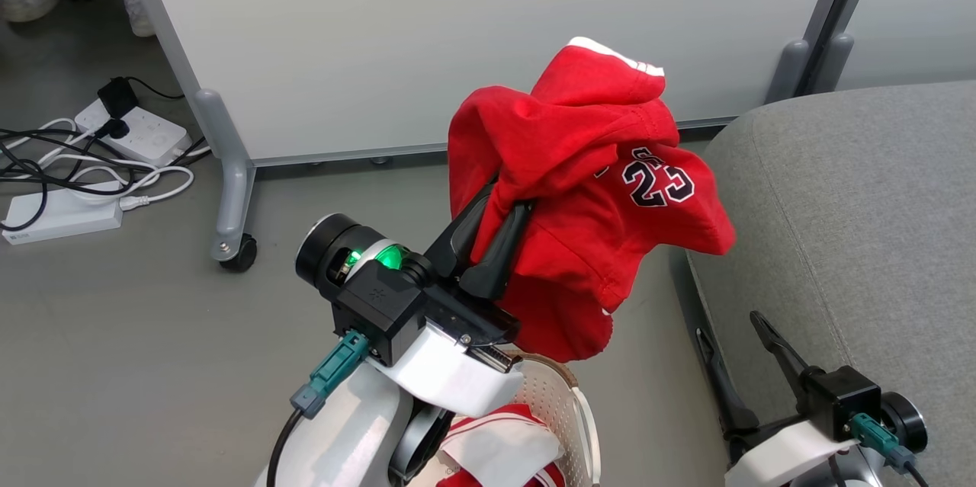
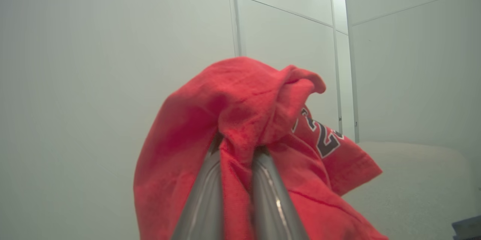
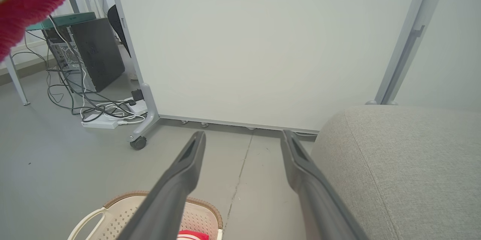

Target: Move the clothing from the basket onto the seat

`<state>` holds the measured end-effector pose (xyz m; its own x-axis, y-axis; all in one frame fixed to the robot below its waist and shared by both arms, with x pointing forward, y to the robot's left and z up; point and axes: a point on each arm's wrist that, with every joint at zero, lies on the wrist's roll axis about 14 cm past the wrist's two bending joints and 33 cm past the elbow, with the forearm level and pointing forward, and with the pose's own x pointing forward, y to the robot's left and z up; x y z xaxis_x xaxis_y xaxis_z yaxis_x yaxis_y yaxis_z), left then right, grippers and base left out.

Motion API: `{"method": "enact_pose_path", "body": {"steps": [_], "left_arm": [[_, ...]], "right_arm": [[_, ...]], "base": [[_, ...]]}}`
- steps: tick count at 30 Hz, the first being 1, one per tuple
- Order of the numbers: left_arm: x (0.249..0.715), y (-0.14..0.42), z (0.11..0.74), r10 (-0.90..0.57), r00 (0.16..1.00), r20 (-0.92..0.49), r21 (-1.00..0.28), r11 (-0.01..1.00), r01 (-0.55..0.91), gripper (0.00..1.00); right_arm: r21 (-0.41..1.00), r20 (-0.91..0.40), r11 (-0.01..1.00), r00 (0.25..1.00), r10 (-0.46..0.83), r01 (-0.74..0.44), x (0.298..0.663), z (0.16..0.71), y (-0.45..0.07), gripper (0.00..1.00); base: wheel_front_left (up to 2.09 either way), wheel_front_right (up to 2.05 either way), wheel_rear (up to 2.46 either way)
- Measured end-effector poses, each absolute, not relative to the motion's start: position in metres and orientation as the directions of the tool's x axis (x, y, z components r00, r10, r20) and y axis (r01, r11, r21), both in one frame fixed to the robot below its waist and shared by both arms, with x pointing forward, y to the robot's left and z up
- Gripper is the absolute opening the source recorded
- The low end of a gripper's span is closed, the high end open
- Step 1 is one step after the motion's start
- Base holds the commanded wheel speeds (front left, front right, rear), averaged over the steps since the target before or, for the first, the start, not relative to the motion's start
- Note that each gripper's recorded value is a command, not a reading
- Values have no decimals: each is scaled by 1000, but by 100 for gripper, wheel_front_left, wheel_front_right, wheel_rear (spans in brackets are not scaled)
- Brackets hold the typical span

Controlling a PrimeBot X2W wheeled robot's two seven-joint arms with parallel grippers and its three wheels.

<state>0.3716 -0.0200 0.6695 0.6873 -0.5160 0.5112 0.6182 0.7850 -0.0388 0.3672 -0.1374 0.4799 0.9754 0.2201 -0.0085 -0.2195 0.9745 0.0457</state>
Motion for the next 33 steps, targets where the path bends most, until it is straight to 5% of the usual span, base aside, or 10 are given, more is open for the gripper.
{"method": "enact_pose_path", "body": {"steps": [12, 23, 33], "left_arm": [[373, -18, 667, -513, 694, 504, -39, 790, 612, 0], [379, -19, 659, -520, 704, 484, -39, 791, 611, 0], [379, -20, 658, -524, 703, 482, -39, 788, 614, 0]], "right_arm": [[-2, 109, 951, 946, 306, -308, 370, 519, -117, 100], [-53, 249, 811, 779, 576, -582, 340, 573, -58, 100], [-80, 270, 751, 711, 649, -655, 331, 583, -36, 100]], "base": [[0, 0, 0], [0, 0, 0], [0, 0, 0]]}}
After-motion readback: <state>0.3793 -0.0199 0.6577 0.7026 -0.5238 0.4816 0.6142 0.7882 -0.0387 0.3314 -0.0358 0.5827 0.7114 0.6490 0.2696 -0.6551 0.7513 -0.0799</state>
